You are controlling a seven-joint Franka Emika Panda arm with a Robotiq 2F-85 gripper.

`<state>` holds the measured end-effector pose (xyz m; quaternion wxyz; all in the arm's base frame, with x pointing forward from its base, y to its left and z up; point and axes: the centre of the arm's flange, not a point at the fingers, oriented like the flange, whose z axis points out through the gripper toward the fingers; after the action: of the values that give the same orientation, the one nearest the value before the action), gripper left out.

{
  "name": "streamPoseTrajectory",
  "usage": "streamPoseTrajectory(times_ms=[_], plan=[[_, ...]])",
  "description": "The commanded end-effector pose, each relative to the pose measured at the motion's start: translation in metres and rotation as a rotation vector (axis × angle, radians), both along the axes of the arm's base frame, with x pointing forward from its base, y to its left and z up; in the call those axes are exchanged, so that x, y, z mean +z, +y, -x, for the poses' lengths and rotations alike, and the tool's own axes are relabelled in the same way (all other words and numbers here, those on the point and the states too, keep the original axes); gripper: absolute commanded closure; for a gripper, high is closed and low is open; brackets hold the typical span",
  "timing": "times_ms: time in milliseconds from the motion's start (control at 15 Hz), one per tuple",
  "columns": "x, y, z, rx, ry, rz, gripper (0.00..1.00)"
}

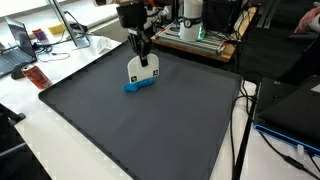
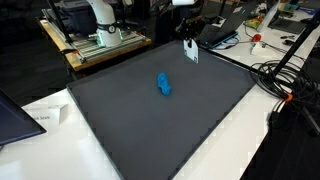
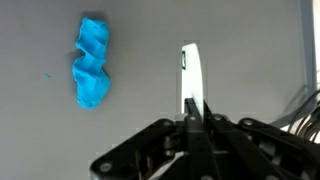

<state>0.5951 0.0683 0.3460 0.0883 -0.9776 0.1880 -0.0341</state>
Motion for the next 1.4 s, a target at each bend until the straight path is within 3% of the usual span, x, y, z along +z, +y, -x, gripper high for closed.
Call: streamPoseTrajectory(times_ms=[0,133,200,800,1333], plan=[[-0.038,-0.003,-0.012,-0.074,0.016,0.031,0.99],[-0.059,-0.006,-0.012,-0.09,0.025,0.055,0.99],[-0.046,-0.007,-0.006,-0.059,0.027,0.025,0.96],[-0.068,-0.006,-0.014,-0.079,0.025,0.027,0.99],[-0.111,-0.005,-0.027,-0.215,0.003,0.136,0.99]])
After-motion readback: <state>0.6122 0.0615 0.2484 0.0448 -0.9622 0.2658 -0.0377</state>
